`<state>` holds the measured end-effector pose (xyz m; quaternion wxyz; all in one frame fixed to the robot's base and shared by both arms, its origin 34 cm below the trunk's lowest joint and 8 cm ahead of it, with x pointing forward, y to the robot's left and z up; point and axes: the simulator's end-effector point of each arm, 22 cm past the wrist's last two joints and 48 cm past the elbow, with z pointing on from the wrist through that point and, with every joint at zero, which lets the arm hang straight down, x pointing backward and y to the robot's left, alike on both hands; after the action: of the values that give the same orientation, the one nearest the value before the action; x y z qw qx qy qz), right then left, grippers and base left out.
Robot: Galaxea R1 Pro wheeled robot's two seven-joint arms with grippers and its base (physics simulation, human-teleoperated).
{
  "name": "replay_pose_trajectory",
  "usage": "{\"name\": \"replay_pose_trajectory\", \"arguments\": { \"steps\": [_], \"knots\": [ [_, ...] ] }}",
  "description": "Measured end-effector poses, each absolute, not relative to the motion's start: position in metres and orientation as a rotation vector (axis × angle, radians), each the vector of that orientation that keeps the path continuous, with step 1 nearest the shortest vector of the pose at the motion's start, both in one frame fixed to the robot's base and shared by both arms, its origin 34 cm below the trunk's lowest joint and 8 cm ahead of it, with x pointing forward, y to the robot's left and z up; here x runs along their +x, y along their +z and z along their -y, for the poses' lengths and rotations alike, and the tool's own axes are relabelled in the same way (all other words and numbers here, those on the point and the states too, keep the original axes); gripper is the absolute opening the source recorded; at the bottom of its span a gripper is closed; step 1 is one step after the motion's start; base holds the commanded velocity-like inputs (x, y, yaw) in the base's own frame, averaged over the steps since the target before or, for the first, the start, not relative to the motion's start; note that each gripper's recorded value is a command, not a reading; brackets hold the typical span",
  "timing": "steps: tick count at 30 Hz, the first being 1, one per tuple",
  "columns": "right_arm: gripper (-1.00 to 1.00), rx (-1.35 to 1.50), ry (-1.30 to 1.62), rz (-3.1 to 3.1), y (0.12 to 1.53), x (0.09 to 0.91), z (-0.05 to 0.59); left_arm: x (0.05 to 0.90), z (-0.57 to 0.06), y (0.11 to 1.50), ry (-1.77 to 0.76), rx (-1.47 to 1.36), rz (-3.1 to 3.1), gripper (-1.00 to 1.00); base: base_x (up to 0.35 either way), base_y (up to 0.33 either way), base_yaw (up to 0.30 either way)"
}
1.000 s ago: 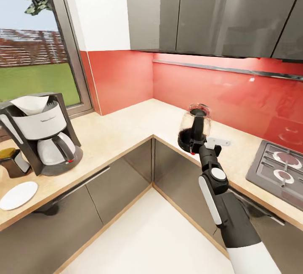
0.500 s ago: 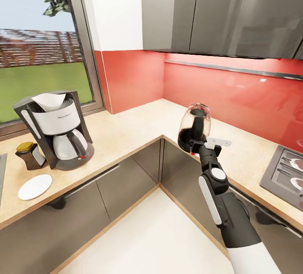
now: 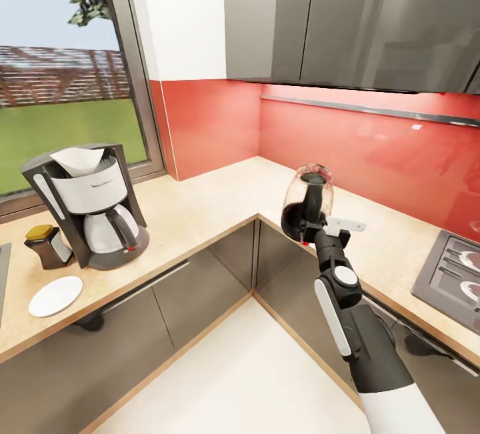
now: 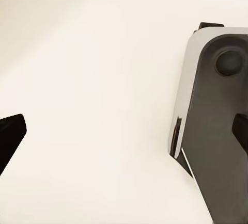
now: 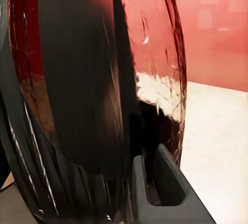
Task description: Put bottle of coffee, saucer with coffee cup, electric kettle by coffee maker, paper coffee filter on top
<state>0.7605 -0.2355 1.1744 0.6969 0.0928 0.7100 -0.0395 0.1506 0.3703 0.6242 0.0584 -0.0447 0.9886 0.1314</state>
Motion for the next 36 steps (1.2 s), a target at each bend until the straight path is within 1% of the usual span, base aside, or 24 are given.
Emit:
{"name": "replay_pose_trajectory", "arguments": {
  "steps": [8,21,27,31,36],
  "knots": [
    [-1.00,0.206,-0.079,-1.576,1.177,0.760,0.232,0.146,-0.378,0.626,0.416,-0.136,-3.003,1.00,0.000,0.000,0.031],
    [-1.00,0.172,-0.059,-1.579,1.176,0.760,0.214,0.142,-0.382,0.626,0.432,-0.139,-3.011,1.00,0.000,0.000,0.263],
    [-1.00,0.172,-0.059,-1.583,1.174,0.761,0.214,0.084,-0.386,0.630,0.497,-0.133,-3.169,1.00,0.000,0.000,0.230],
    [-1.00,0.170,-0.057,-1.588,1.171,0.762,0.213,0.025,-0.392,0.642,0.538,-0.122,-3.307,1.00,0.000,0.000,0.063],
    [-1.00,0.149,-0.046,-1.596,1.166,0.762,0.203,0.017,-0.394,0.644,0.552,-0.114,-3.321,1.00,0.000,0.000,0.016]
  ]
}}
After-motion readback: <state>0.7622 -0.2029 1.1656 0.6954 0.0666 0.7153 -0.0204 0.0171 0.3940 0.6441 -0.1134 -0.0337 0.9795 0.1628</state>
